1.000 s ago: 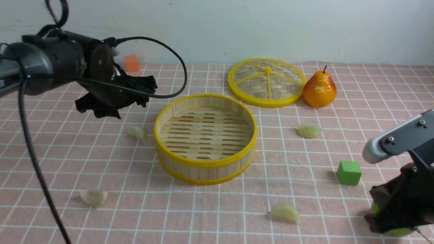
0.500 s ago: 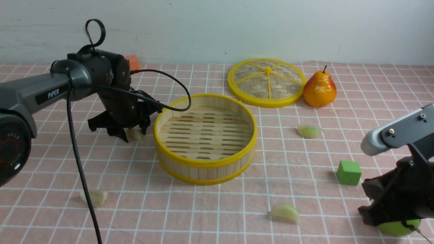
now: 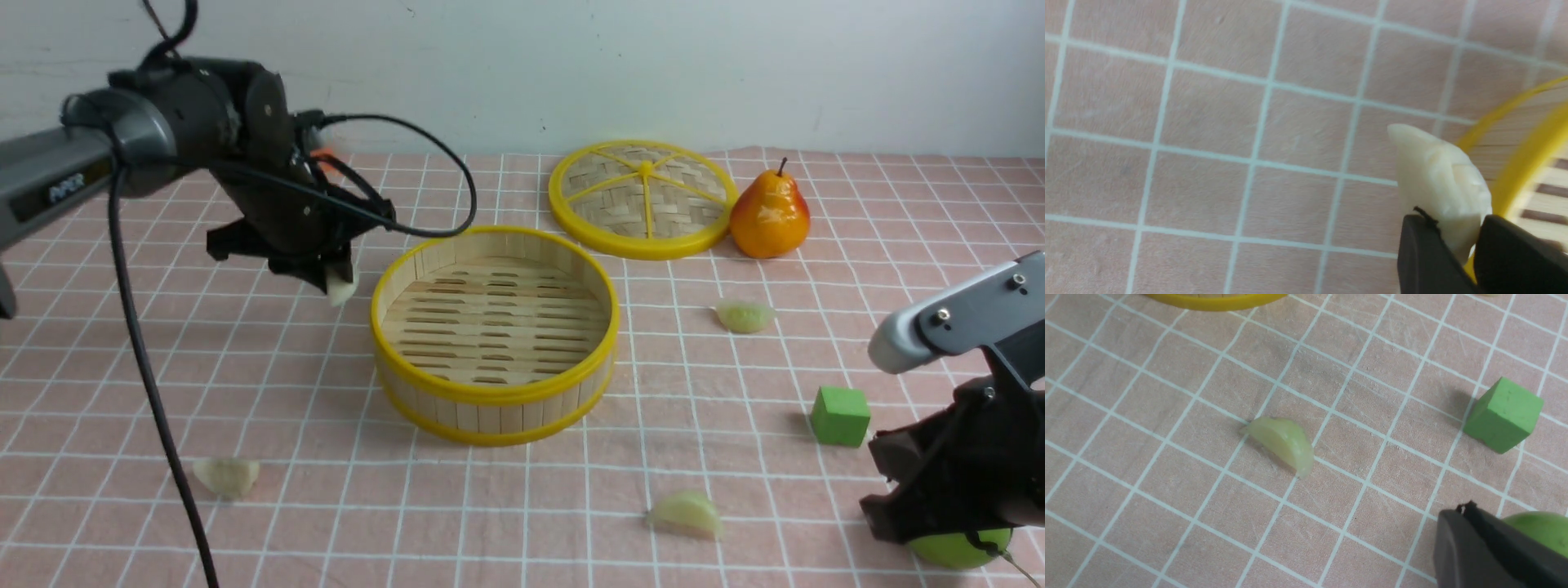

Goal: Put the dumplings into the steamer on the table with the pink tablecloth.
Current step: 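Place the dumpling into the bamboo steamer basket with the left gripper, then reach for and grasp a dumpling on the table with the left gripper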

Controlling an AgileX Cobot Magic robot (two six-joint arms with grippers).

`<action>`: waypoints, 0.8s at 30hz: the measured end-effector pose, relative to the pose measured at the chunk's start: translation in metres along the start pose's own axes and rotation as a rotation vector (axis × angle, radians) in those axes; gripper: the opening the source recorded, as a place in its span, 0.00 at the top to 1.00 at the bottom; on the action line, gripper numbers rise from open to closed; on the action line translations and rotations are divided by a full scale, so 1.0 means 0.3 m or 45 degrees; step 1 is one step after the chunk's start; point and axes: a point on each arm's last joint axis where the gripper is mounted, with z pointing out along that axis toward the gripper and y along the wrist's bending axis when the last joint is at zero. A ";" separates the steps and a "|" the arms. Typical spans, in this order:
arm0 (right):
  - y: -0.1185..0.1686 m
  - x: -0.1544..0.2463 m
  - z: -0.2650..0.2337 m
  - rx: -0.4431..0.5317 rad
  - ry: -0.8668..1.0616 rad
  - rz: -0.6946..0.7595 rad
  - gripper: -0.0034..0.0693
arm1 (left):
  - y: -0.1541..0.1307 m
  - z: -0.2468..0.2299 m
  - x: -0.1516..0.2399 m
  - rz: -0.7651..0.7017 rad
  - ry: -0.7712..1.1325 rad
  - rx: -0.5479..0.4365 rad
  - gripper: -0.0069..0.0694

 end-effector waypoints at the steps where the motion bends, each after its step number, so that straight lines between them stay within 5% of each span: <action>1: 0.000 -0.001 0.000 -0.001 -0.006 0.000 0.93 | -0.025 -0.056 -0.007 0.040 -0.027 0.062 0.71; 6: 0.001 -0.004 0.000 -0.002 -0.018 0.000 0.92 | -0.126 -0.085 0.026 0.211 0.009 0.241 0.71; 12: 0.001 -0.004 0.000 -0.004 -0.019 0.004 0.92 | -0.160 0.101 0.073 0.243 0.061 0.258 0.71; 14: 0.001 -0.005 0.000 -0.005 -0.020 0.004 0.92 | -0.154 0.159 0.082 0.230 0.055 0.249 0.67; 18: 0.001 -0.005 0.000 -0.005 -0.020 0.004 0.92 | -0.157 0.172 0.087 0.121 0.057 0.246 0.40; 24: 0.001 -0.002 0.000 -0.003 -0.008 0.004 0.91 | -0.113 -0.138 0.060 0.225 0.081 0.032 0.29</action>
